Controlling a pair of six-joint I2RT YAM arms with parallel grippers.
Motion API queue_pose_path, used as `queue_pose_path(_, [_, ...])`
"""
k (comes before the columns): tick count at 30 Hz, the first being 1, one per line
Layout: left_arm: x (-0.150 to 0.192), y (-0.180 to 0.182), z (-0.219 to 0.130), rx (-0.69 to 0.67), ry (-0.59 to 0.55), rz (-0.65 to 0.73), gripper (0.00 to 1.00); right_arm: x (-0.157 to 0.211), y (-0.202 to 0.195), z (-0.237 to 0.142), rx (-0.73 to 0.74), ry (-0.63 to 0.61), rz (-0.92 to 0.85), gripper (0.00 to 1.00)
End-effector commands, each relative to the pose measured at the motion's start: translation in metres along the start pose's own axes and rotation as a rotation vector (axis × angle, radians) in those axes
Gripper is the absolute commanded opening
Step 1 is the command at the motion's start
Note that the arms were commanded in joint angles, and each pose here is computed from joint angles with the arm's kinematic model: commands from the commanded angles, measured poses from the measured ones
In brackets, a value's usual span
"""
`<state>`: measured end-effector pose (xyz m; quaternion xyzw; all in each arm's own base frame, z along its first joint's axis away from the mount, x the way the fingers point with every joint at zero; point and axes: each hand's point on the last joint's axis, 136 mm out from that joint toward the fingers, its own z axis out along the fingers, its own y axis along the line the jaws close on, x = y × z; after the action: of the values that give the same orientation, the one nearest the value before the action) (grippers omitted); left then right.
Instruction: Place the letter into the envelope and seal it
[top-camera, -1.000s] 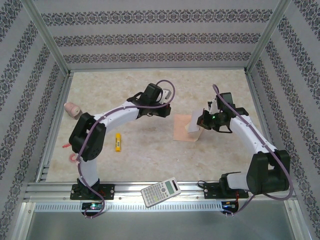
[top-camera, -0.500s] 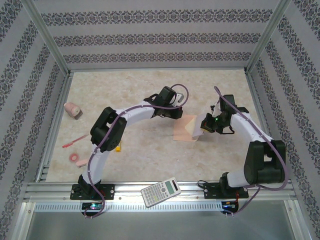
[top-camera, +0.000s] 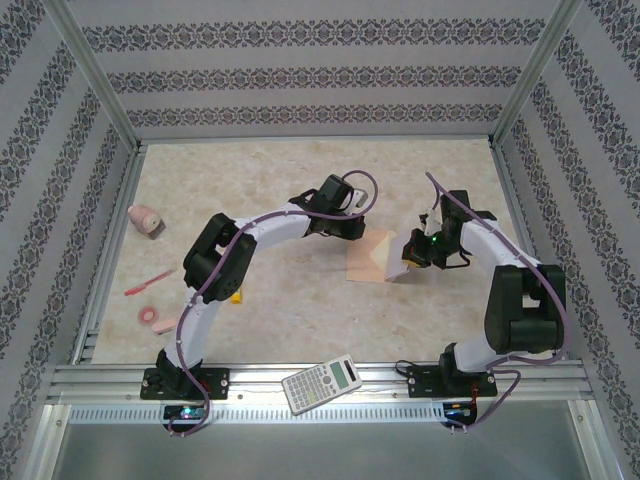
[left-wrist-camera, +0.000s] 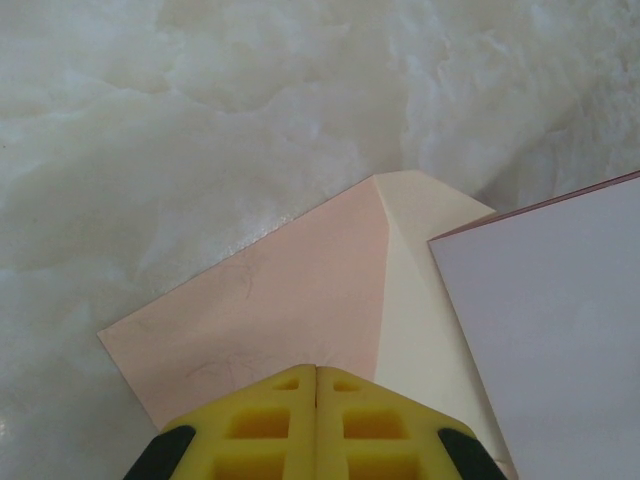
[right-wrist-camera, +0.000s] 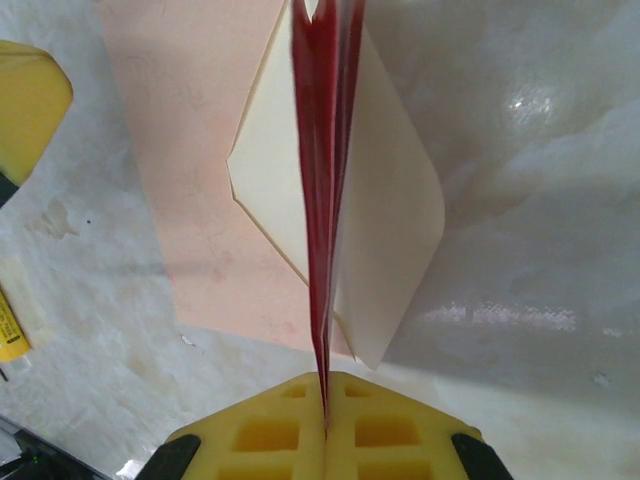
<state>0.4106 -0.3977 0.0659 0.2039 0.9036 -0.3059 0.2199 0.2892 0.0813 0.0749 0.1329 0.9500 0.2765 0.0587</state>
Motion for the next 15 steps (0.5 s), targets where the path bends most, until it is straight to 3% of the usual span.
queue_pose_path(1, [0.019,-0.001,0.011,0.009,0.048,-0.01,0.0,-0.007,0.004,-0.004,-0.02,-0.005,-0.021,0.0])
queue_pose_path(15, [0.042,0.014,0.022,-0.023,0.105,-0.016,0.0,-0.016,0.007,-0.008,-0.03,-0.013,-0.036,0.0])
